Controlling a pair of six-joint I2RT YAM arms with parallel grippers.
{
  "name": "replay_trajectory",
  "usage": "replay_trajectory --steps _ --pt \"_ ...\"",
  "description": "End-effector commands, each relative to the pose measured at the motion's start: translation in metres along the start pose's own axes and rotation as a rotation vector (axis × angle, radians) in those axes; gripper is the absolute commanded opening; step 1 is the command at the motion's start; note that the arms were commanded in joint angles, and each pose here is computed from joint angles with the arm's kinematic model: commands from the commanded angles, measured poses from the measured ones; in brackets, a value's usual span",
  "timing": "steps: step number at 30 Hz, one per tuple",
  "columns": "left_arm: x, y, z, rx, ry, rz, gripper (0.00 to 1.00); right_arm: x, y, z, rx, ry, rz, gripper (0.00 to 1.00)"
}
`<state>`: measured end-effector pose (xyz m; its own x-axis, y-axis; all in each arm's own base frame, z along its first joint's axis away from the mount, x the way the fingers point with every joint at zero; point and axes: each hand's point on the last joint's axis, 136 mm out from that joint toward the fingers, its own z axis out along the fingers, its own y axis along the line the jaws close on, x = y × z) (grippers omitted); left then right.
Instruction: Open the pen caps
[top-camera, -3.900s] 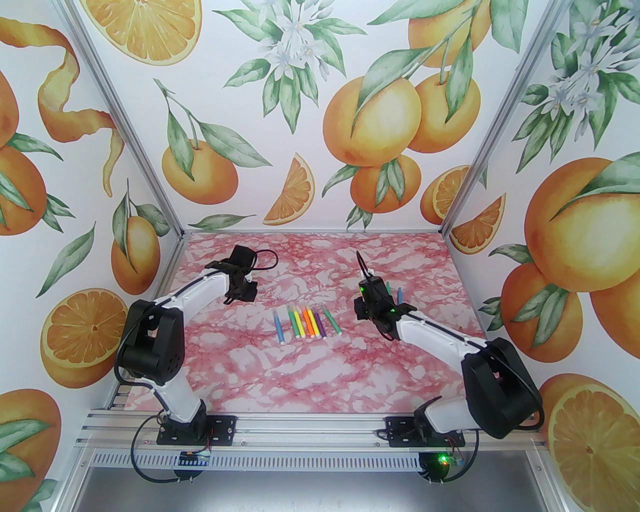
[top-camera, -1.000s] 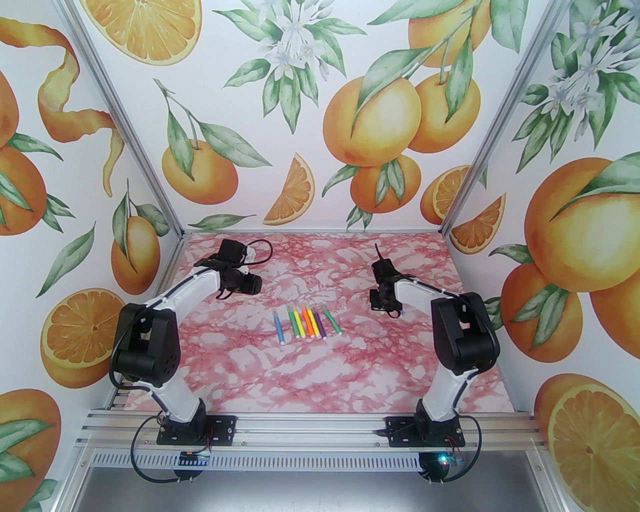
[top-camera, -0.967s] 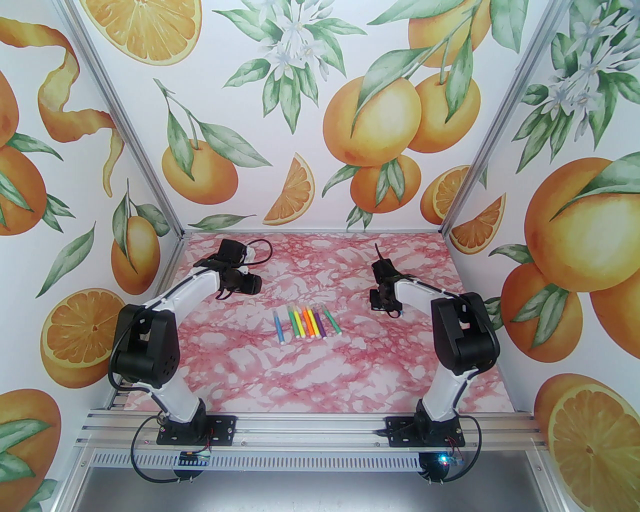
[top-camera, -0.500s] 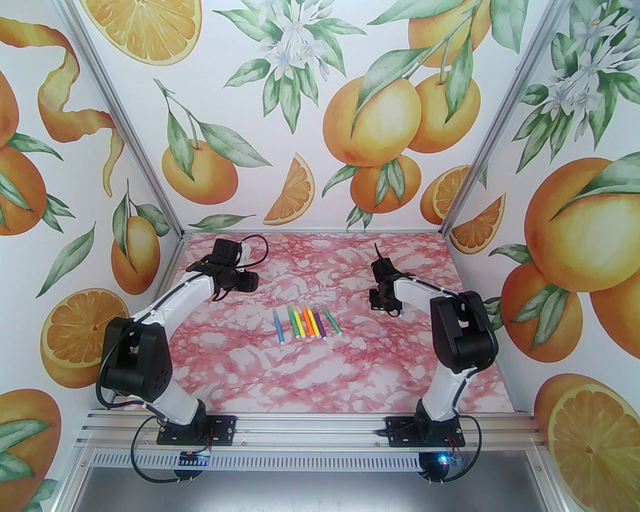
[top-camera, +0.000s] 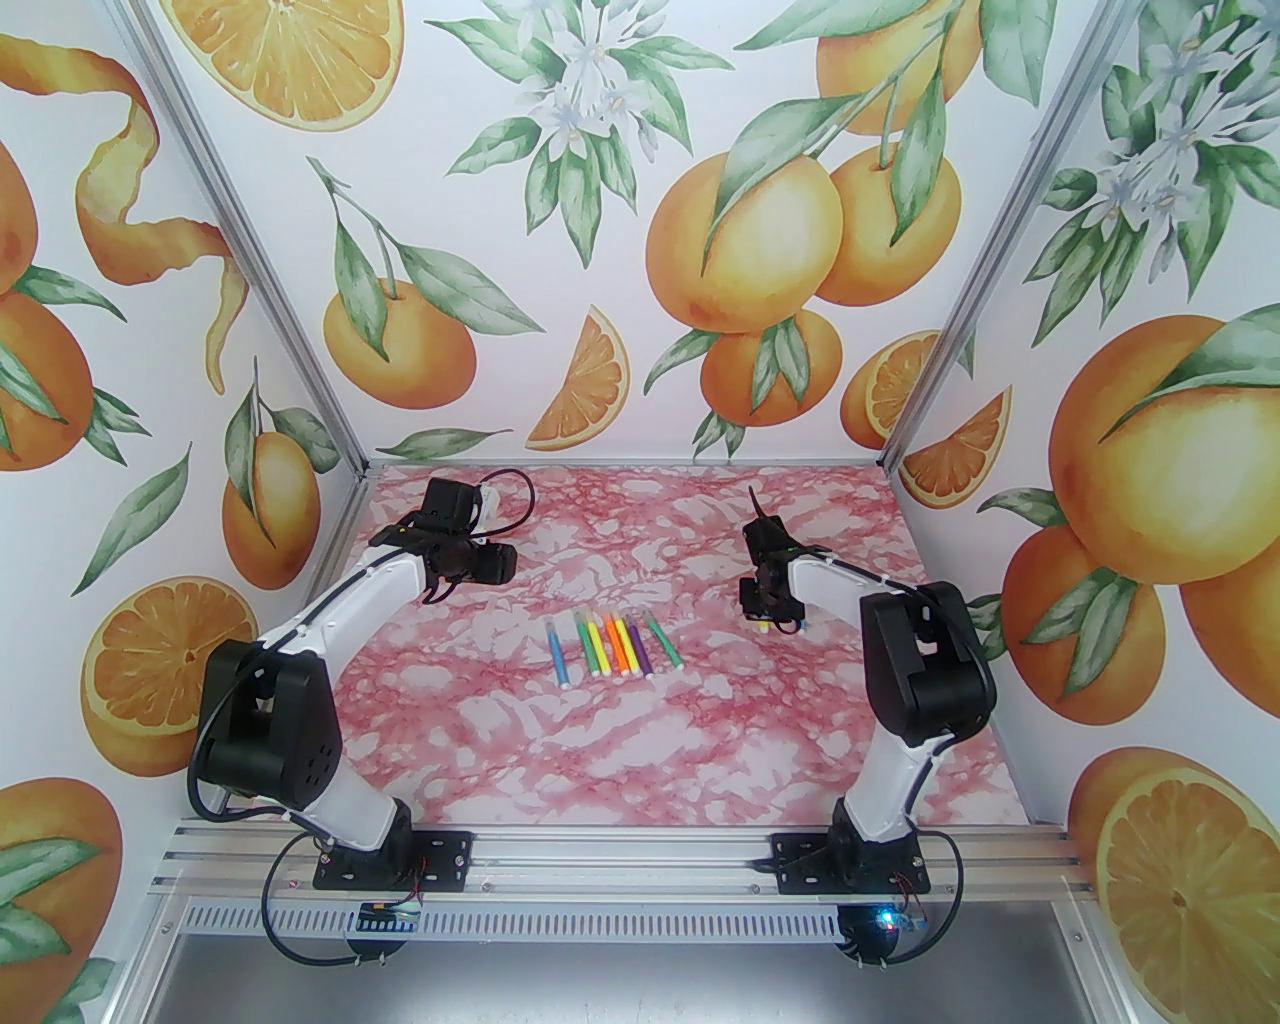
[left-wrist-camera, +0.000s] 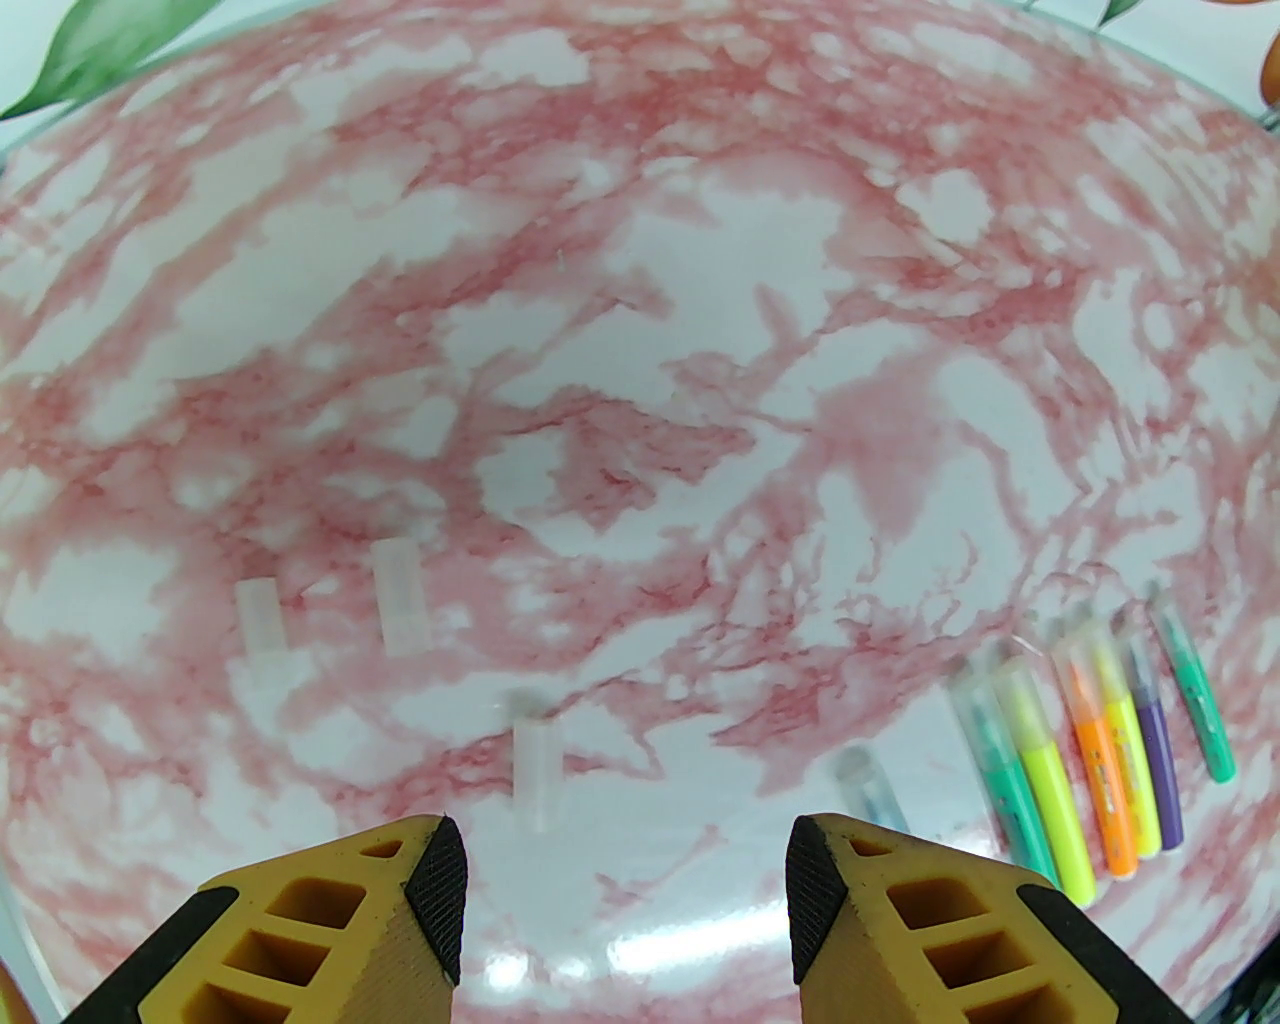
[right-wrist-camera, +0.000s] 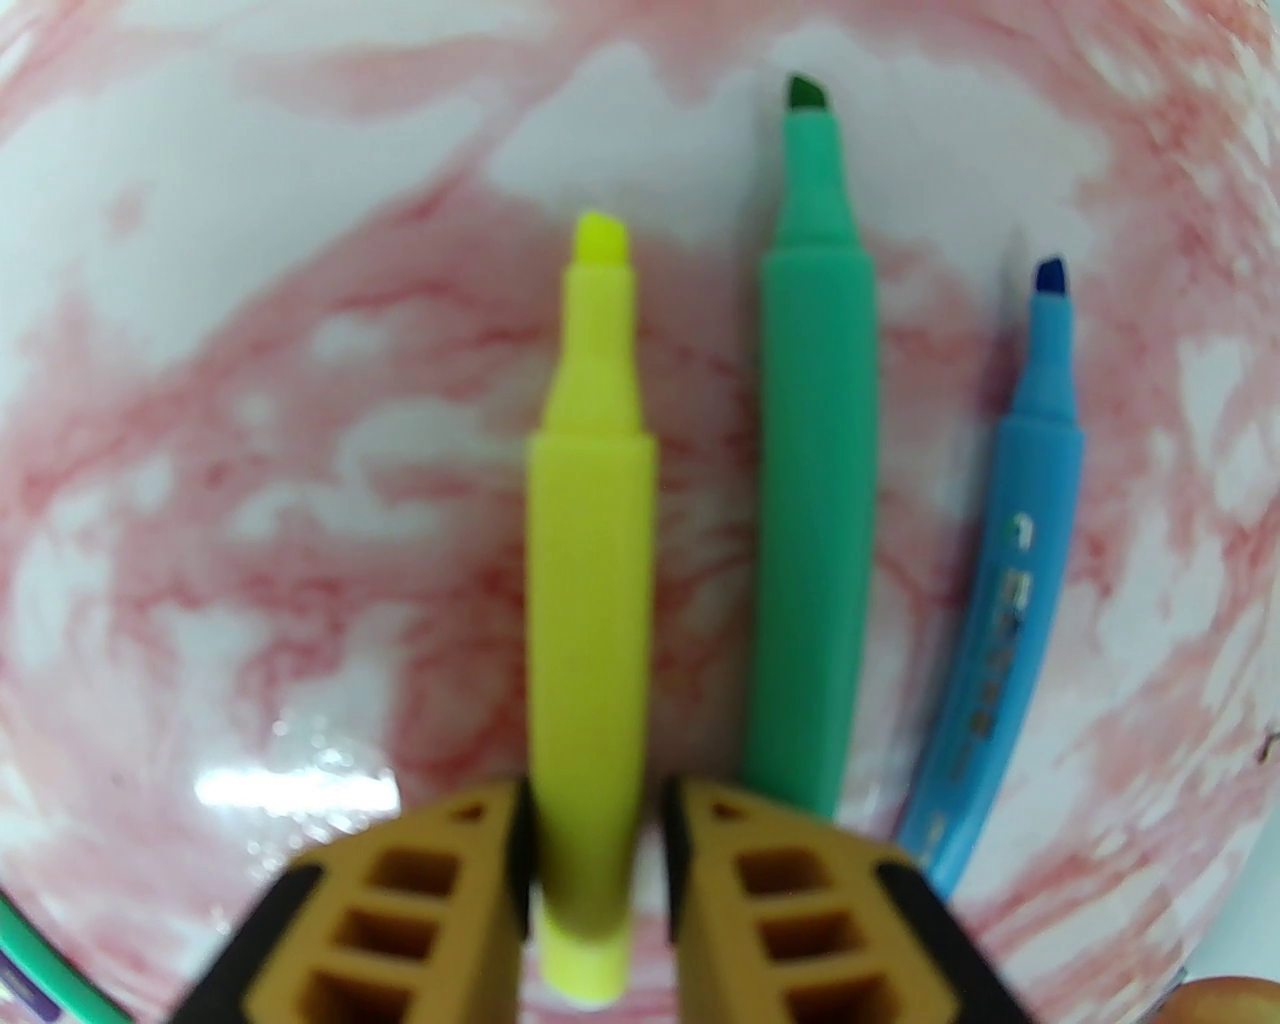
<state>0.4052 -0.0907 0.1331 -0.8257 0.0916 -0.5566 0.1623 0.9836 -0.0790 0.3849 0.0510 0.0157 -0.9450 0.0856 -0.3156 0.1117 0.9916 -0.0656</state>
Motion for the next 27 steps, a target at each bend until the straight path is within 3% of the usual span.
replay_trajectory --steps 1,11,19,27 --pt "-0.008 0.001 -0.011 0.004 -0.05 -0.014 0.58 0.002 -0.002 0.0 0.001 0.005 -0.002 0.3" --pt "-0.006 -0.003 -0.008 0.044 -0.054 -0.027 0.59 -0.014 0.02 -0.041 -0.149 -0.178 -0.083 0.31" --pt "-0.008 -0.007 -0.011 0.078 -0.081 -0.029 0.66 -0.018 0.05 -0.077 -0.2 -0.325 -0.22 0.48" --pt "-0.009 -0.008 -0.017 0.091 -0.128 -0.024 0.7 -0.004 0.097 -0.104 -0.324 -0.39 -0.387 0.58"
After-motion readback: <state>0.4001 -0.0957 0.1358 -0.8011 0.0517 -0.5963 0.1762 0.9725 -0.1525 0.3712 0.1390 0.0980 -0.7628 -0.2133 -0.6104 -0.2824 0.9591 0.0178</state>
